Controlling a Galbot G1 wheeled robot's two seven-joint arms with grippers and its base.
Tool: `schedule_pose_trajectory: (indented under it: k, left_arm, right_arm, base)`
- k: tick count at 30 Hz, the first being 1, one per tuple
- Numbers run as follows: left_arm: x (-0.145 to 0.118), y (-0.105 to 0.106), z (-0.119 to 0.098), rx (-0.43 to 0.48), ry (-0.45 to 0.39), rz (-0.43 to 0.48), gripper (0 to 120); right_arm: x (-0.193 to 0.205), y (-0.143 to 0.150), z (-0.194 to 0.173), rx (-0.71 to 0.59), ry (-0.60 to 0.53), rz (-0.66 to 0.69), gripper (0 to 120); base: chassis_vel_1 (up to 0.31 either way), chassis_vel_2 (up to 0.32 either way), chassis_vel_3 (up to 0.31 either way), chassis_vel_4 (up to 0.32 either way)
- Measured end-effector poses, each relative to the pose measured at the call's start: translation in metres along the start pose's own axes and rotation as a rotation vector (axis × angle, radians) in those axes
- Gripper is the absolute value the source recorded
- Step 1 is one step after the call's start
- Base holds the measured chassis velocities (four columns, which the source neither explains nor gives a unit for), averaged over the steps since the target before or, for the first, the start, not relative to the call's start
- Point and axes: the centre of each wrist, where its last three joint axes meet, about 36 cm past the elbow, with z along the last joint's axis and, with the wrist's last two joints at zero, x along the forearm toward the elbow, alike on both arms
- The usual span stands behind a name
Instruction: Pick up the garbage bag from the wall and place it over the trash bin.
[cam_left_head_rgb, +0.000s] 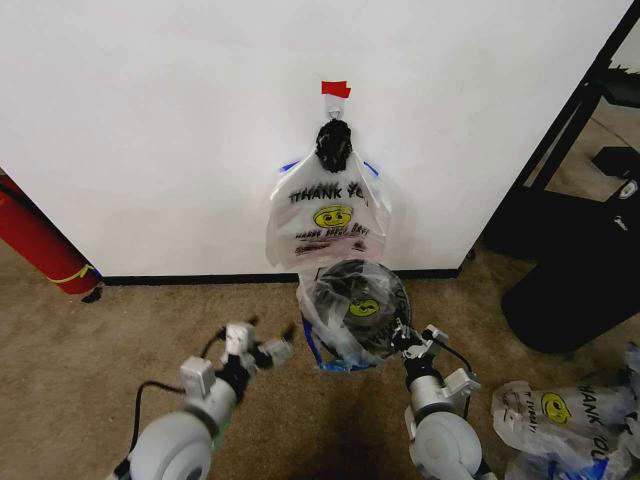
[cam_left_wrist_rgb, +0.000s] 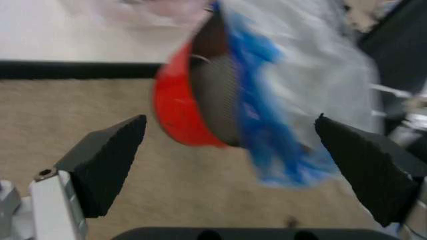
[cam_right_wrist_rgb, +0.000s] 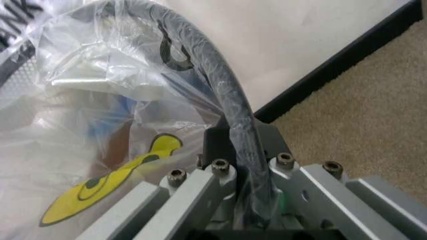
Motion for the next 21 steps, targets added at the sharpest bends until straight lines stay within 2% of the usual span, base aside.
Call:
schedule_pose_trajectory:
  k: [7,12,18,19,21]
  left_arm:
    - [-0.002,-0.018,0.001,0.088,0.041,0.044,100]
    - [-0.007,-0.018,0.001,0.106,0.032,0.045,100]
    - [-0.017,-0.007,0.008,0.075,0.047,0.006,81]
    - [-0.017,-0.007,0.008,0.075,0.047,0.006,81]
    - [-0.018,-0.005,0.009,0.069,0.051,0.002,70]
  right_arm:
    - [0.006,0.001,-0.005,-0.01,-0.01,-0.005,0]
    - [0.008,0.002,-0.005,-0.009,-0.007,-0.014,0]
    - [0.011,0.01,-0.005,-0.017,-0.004,-0.036,0]
    - [0.011,0.01,-0.005,-0.017,-0.004,-0.036,0]
    - [0.011,0.011,-0.005,-0.016,-0.004,-0.041,0]
  base:
    - [0.0,0.0,0.0,0.0]
    - [0.0,0.0,0.0,0.0]
    - [0.0,0.0,0.0,0.0]
    - [0.0,0.0,0.0,0.0]
    - [0.0,0.0,0.0,0.0]
